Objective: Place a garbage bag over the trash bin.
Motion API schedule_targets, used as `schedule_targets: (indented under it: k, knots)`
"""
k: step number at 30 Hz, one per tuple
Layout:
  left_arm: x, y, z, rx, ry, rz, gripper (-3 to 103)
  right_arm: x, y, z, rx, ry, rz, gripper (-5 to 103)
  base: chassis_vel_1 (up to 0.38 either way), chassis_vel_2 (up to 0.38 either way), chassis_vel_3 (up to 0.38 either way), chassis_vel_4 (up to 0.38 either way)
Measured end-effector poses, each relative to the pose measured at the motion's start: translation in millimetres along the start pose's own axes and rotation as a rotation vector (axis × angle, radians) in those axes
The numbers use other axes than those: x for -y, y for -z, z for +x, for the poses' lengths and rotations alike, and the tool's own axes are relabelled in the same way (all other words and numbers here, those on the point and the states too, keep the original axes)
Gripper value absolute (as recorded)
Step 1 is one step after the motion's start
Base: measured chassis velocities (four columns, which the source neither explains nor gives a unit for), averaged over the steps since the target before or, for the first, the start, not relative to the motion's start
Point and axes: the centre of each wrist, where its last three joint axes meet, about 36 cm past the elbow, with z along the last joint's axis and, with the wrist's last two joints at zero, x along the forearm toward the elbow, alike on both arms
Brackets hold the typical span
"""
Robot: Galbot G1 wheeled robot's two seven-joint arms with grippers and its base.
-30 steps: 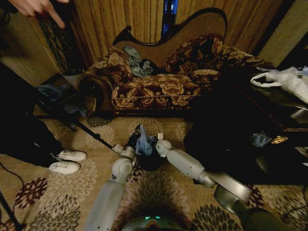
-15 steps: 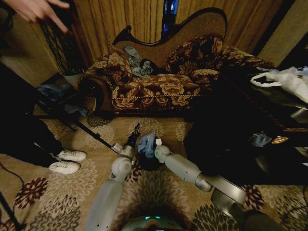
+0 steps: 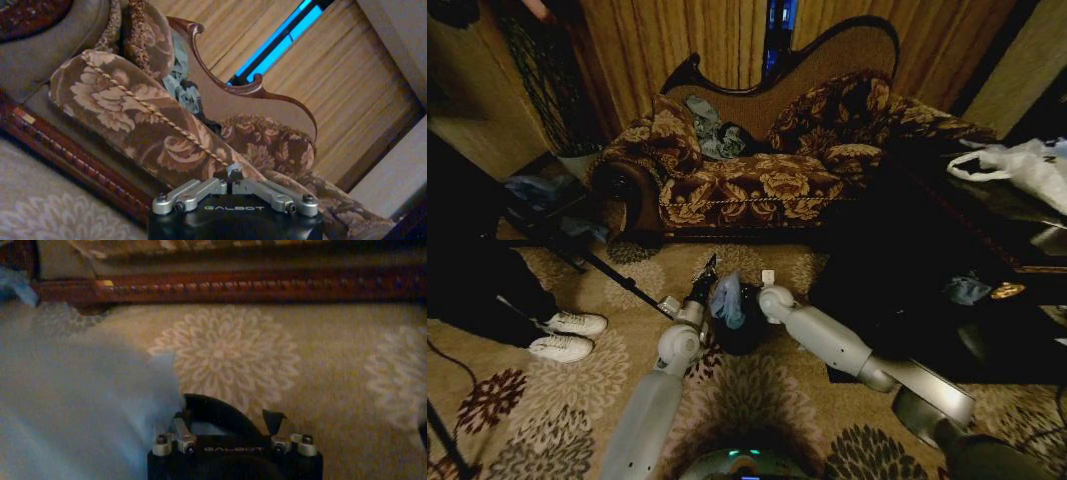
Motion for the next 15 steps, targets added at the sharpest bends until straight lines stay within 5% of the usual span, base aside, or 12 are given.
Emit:
schedule_targets:
  k: [5,11,12,15]
  knots:
    - [-1.3,3,5,-0.009,0.005,-0.012,5,2,3,19,0.051,0.032,0.026,90,0.0,0.0,0.0,0.0]
    - [-0.4,4,8,-0.013,0.0,-0.021,16,0,12,43,0.118,0.052,0.053,100,0.0,0.0,0.0,0.0]
    - [-0.1,4,8,-0.014,0.0,-0.021,31,3,16,45,0.129,0.051,0.061,100,0.0,0.0,0.0,0.0]
    - [0.1,3,10,-0.017,0.002,-0.021,31,10,23,49,0.163,0.045,0.069,100,0.0,0.0,0.0,0.0]
